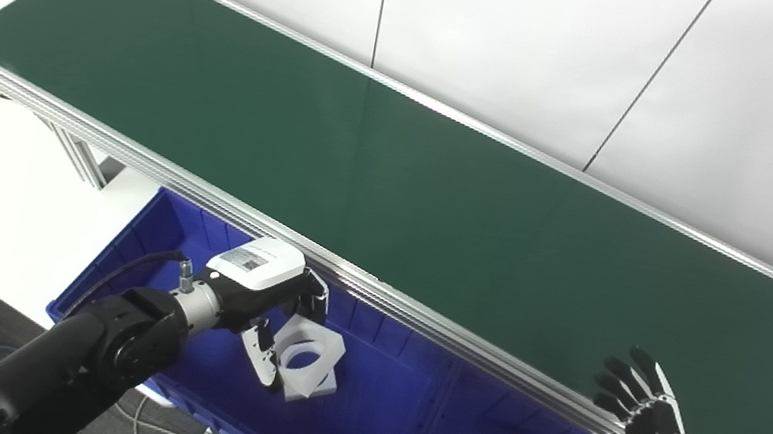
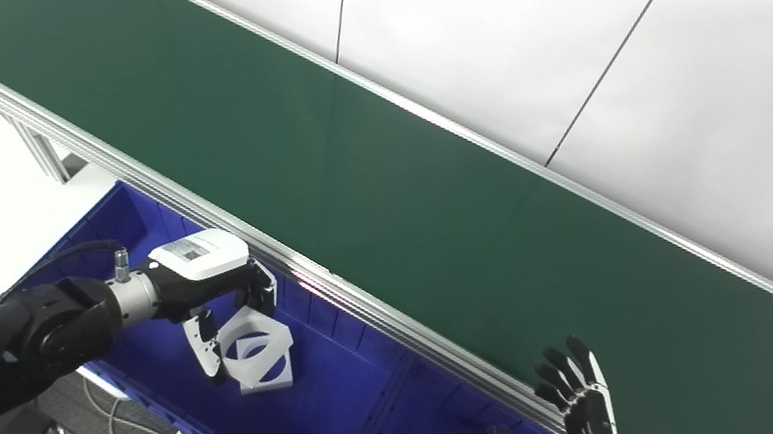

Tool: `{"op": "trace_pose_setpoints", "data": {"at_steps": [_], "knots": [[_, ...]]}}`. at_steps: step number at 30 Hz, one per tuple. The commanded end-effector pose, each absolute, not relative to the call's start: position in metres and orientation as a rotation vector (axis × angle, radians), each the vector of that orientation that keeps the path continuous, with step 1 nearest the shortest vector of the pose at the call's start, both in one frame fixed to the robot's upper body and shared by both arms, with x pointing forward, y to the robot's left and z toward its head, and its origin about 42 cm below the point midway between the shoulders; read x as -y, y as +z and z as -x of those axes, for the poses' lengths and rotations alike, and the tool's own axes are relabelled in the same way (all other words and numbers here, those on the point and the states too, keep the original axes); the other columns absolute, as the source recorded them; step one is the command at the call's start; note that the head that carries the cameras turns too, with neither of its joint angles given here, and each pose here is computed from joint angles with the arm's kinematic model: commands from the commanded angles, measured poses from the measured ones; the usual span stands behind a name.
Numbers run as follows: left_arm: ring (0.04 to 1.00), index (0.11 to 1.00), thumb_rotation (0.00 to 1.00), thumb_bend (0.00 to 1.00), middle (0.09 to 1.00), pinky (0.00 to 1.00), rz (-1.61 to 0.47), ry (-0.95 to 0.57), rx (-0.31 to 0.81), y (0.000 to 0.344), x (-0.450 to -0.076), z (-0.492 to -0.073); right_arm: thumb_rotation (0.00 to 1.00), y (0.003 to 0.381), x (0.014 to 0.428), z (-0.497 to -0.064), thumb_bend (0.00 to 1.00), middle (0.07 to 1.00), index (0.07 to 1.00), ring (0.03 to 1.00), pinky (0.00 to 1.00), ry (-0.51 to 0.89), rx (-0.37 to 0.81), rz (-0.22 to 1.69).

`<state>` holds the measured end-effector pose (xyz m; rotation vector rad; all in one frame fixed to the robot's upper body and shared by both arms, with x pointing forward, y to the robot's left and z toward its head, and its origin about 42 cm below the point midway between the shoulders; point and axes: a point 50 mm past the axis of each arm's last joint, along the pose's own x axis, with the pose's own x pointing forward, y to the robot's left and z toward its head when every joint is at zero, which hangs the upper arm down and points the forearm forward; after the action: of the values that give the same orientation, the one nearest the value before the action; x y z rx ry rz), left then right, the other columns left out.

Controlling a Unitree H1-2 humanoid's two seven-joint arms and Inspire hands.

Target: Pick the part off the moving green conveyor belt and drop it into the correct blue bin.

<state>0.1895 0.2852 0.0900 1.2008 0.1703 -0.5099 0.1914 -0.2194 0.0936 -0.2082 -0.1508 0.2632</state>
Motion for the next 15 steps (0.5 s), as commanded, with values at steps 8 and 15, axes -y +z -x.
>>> {"op": "trace_pose_setpoints", "data": {"at_steps": [8,15], "knots": [[0.649,0.615,0.00,0.68,0.622,0.59,-1.297,-0.455,-0.109,0.107,-0.281,-0.192,0.49,0.105,0.219,-0.191,0.79,0.818,0.893,0.774,0.71,0.258,0.190,0.198],[0.941,0.953,0.00,0.96,0.972,0.77,-1.357,-0.449,-0.143,0.117,-0.278,-0.192,0.47,0.104,0.217,-0.190,0.78,0.820,0.895,0.778,0.71,0.260,0.194,0.189]]}}
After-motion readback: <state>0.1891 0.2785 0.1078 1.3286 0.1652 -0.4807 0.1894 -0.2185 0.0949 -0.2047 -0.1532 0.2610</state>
